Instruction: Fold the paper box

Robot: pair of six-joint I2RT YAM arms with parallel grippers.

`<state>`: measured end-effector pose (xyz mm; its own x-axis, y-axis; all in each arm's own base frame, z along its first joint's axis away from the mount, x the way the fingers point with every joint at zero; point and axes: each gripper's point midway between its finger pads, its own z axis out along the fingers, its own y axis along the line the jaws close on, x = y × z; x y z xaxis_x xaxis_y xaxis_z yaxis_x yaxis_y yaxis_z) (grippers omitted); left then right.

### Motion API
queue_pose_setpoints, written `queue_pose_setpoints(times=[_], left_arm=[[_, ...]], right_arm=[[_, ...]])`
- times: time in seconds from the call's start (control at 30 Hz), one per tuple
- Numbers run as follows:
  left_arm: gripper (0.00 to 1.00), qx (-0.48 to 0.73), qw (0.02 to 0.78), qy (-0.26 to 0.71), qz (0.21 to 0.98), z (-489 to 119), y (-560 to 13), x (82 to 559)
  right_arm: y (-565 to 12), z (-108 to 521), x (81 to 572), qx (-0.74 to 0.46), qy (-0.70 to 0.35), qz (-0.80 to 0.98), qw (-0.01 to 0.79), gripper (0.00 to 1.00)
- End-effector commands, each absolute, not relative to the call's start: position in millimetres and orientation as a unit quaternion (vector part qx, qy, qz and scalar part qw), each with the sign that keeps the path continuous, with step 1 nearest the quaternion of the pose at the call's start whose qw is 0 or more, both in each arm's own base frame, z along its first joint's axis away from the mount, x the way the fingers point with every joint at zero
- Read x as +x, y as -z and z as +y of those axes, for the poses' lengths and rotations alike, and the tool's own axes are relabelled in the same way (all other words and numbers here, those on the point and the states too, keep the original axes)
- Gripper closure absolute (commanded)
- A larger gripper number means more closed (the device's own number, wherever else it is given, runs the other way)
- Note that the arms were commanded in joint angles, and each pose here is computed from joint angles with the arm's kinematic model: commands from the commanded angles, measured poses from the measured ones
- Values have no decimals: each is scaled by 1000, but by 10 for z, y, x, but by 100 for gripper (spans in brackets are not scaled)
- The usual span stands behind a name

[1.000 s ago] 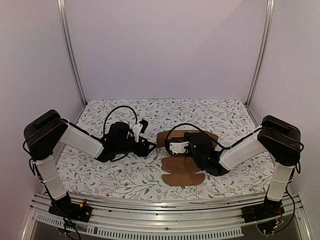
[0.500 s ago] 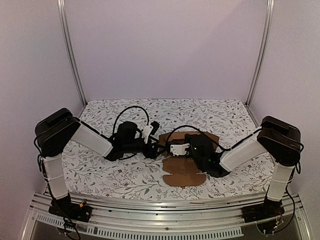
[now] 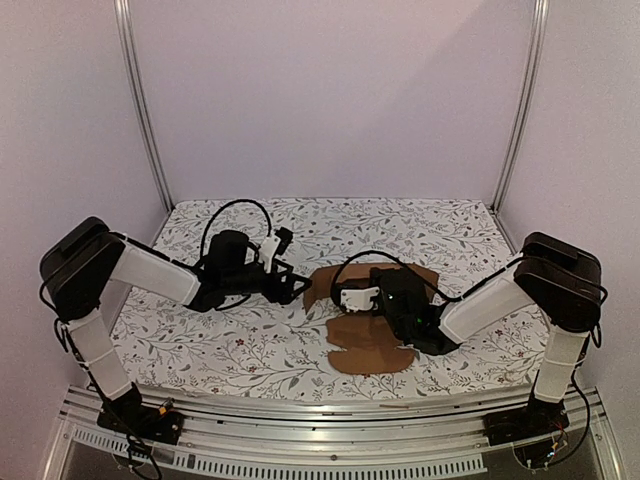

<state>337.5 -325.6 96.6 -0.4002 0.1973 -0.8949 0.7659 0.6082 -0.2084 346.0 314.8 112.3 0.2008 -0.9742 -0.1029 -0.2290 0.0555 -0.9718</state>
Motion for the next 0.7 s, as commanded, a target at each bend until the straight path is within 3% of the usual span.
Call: queue_pose_setpoints(times=[0.0, 0.2, 0.3, 0.5, 0.67], left_arm=[[20, 313, 401, 338, 791, -3248, -830, 3572], [19, 321, 430, 403, 741, -3082, -1197, 3566], [19, 293, 449, 385, 751, -2909, -1282, 3687], [20, 244, 414, 321, 816, -2857, -913, 4111], [23, 274, 370, 313, 831, -3155, -612, 4166]], right_arm=[[-1113, 3148, 3416, -586, 363, 515, 509, 100], [-1110, 3150, 3418, -588, 365, 514, 508, 100], [-1121, 3153, 3420, -587, 364, 514, 508, 100], [-1173, 3186, 3428, -585, 363, 512, 514, 100], [-1190, 3206, 3405, -586, 359, 510, 518, 100]])
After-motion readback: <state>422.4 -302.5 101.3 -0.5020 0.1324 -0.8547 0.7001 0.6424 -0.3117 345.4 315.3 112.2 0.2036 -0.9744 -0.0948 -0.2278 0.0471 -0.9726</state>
